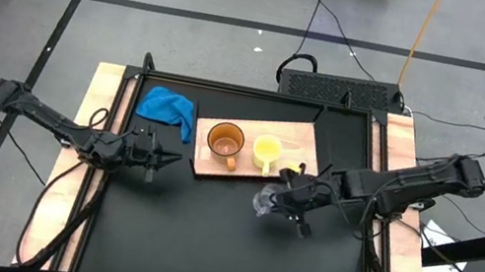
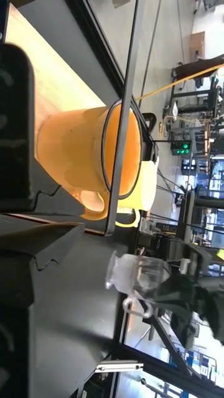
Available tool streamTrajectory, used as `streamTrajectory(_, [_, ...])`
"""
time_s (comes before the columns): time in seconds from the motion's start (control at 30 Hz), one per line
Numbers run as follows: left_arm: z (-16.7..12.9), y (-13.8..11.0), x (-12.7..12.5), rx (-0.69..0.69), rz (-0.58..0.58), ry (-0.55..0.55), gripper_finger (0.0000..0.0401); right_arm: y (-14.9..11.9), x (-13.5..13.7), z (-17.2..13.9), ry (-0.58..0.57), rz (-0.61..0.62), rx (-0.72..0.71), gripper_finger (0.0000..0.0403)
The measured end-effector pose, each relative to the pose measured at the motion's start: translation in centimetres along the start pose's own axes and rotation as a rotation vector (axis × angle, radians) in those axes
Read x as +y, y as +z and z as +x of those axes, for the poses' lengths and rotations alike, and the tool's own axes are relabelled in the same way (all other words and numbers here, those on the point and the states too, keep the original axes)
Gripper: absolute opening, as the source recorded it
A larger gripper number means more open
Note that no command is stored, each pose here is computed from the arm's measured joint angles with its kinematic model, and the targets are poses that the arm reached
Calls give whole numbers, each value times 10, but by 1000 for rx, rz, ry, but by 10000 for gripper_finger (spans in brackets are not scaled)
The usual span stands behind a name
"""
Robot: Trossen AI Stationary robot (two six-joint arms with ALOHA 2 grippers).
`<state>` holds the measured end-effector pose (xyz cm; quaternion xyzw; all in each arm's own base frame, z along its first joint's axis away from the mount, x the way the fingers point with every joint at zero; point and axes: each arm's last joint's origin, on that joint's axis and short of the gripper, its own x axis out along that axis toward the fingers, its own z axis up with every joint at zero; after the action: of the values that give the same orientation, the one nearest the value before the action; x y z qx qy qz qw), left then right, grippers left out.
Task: Stack small to large cups/mugs on shelf
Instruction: Put the transparent mug on the shelf
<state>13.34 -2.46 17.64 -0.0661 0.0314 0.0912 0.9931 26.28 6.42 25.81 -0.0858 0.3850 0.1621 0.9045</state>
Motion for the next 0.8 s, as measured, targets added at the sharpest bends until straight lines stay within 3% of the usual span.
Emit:
streamTrajectory(0.3, [0,-1,0,7,-14,2,33,-9,7,1,19,38,99,0])
streamTrajectory(0.8, [0,-1,0,13,-15,-5,33,-18,3,-23,-198,24,164,0])
